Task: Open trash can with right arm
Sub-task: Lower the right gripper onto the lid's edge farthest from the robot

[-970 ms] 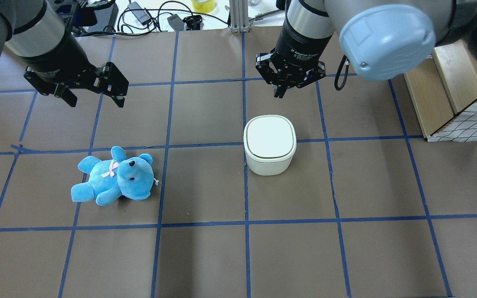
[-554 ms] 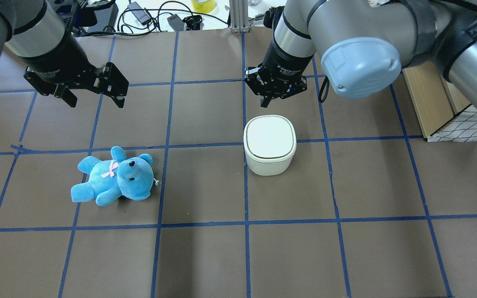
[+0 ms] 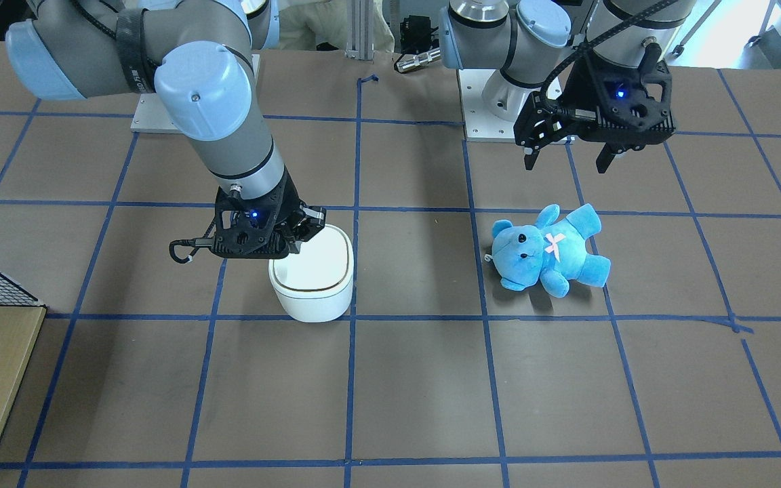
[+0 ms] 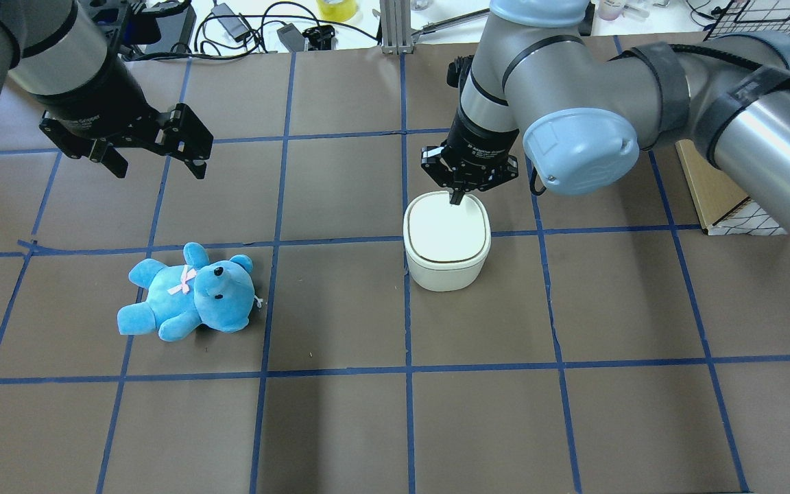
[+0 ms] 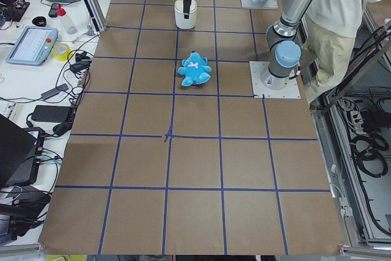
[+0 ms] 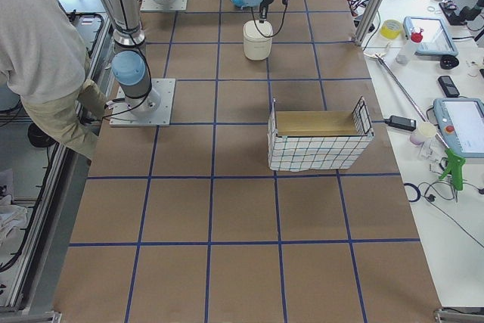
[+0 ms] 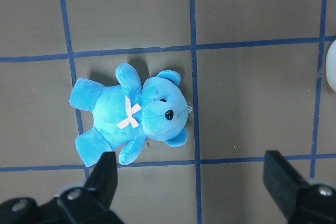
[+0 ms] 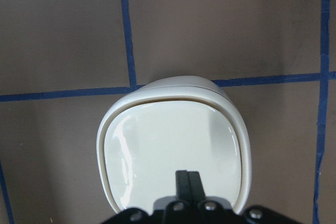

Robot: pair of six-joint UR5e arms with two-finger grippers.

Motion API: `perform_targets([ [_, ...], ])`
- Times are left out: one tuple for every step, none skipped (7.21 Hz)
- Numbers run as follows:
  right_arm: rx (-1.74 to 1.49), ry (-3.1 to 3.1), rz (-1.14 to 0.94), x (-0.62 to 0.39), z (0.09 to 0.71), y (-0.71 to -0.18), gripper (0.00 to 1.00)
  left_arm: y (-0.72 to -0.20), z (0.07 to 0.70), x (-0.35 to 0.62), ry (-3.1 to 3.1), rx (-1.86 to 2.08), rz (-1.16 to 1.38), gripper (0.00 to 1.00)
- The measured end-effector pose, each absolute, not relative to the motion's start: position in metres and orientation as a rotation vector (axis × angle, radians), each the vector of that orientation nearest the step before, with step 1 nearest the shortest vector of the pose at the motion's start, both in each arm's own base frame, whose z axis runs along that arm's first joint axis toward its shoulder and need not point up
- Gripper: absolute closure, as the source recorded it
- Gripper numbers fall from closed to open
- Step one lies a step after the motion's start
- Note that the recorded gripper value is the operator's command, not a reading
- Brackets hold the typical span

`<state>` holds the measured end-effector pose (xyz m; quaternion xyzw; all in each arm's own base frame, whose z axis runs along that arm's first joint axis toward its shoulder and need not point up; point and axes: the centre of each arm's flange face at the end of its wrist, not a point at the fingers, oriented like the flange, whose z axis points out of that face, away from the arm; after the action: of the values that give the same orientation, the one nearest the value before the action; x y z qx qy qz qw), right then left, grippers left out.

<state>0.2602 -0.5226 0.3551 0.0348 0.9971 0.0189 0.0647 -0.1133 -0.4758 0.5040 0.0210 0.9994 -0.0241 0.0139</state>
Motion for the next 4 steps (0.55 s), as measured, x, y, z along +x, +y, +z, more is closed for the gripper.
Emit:
perform_targets([
  [0.106, 3.019, 0.069, 0.259, 0.348, -0.525, 1.00, -0.476, 0.504, -0.113, 3.112, 0.066, -0.075, 0.00],
  [0.105, 3.023, 0.083, 0.259, 0.341, -0.527, 1.00, -0.476, 0.504, -0.113, 3.112, 0.066, -0.075, 0.00],
  [0.099, 3.026, 0.099, 0.259, 0.334, -0.528, 1.00, -0.476, 0.504, -0.113, 3.112, 0.066, -0.075, 0.00],
  [0.088, 3.026, 0.124, 0.259, 0.326, -0.528, 1.00, -0.476, 0.504, -0.113, 3.112, 0.067, -0.075, 0.00],
])
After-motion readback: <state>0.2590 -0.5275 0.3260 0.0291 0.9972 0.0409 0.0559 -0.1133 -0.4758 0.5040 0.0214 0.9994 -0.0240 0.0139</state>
